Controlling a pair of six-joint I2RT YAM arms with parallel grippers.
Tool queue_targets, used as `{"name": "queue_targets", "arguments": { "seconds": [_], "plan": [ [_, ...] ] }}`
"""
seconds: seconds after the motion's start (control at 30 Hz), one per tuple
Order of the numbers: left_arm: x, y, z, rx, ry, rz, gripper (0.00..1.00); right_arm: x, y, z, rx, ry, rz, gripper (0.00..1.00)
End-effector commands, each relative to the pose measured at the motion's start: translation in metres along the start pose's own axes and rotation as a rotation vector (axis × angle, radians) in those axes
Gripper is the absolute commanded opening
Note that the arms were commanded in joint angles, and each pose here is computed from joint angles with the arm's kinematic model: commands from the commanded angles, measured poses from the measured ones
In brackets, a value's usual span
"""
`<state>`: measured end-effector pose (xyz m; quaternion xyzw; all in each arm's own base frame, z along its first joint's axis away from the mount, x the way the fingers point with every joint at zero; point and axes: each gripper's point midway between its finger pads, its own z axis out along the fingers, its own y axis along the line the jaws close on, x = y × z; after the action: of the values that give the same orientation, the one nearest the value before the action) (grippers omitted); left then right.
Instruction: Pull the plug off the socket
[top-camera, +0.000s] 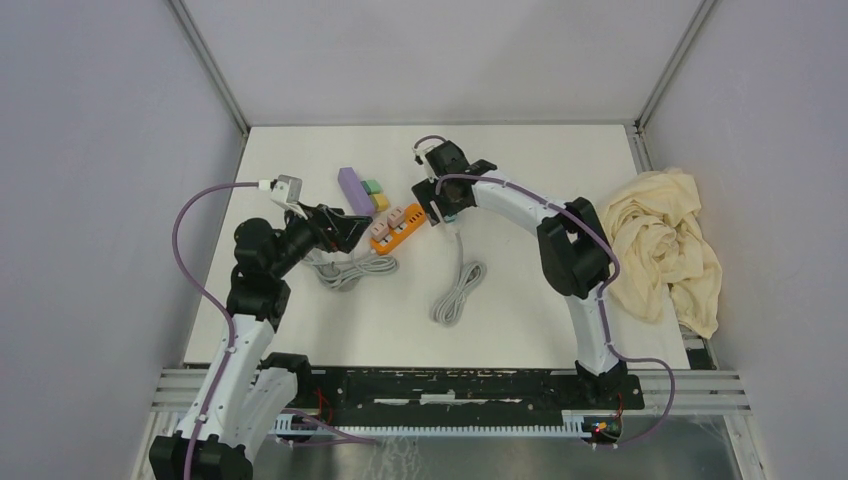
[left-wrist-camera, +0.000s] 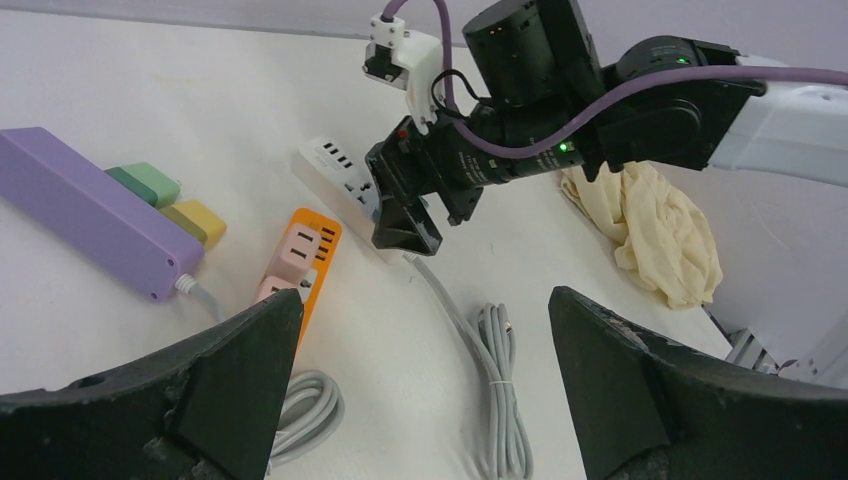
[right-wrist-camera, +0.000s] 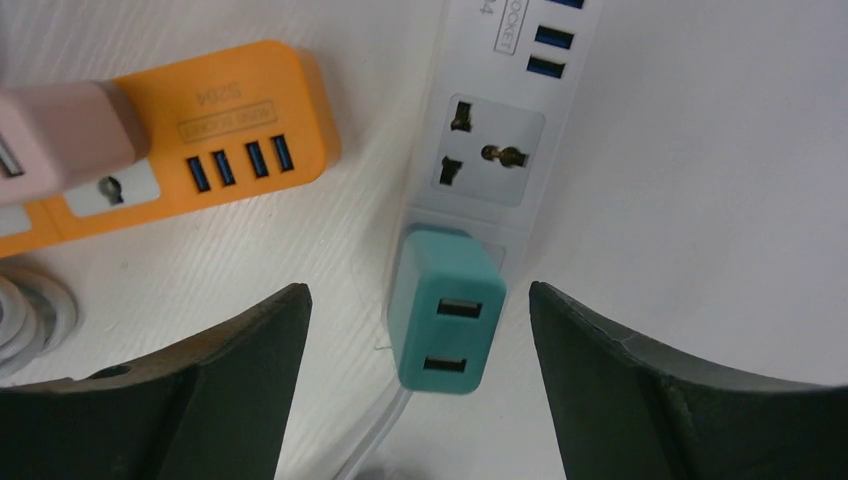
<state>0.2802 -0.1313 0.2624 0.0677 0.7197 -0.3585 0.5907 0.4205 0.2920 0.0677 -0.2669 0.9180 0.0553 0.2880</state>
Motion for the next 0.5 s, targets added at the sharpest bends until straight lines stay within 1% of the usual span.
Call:
{"name": "queue_targets", "arguments": {
  "seconds": [0.0,0.13,0.33,0.47],
  "plan": [
    [-0.013,-0.008,-0.001,0.037,-0.050,0.030,1.00,-0.020,-0.016,0.008,0.097,-0.016,0.030,0.85],
    [-0.012,-0.009,0.000,0.047,-0.049,0.021,1.00,-0.012,-0.022,0.020,0.127,0.010,0.008,0.81],
    [-0.011,-0.010,0.000,0.060,-0.045,0.013,1.00,0.001,-0.016,0.031,0.091,0.050,0.010,0.69],
    [-0.011,-0.013,0.000,0.076,-0.045,0.010,1.00,0.004,-0.017,0.033,0.065,0.063,0.021,0.51]
  ]
}}
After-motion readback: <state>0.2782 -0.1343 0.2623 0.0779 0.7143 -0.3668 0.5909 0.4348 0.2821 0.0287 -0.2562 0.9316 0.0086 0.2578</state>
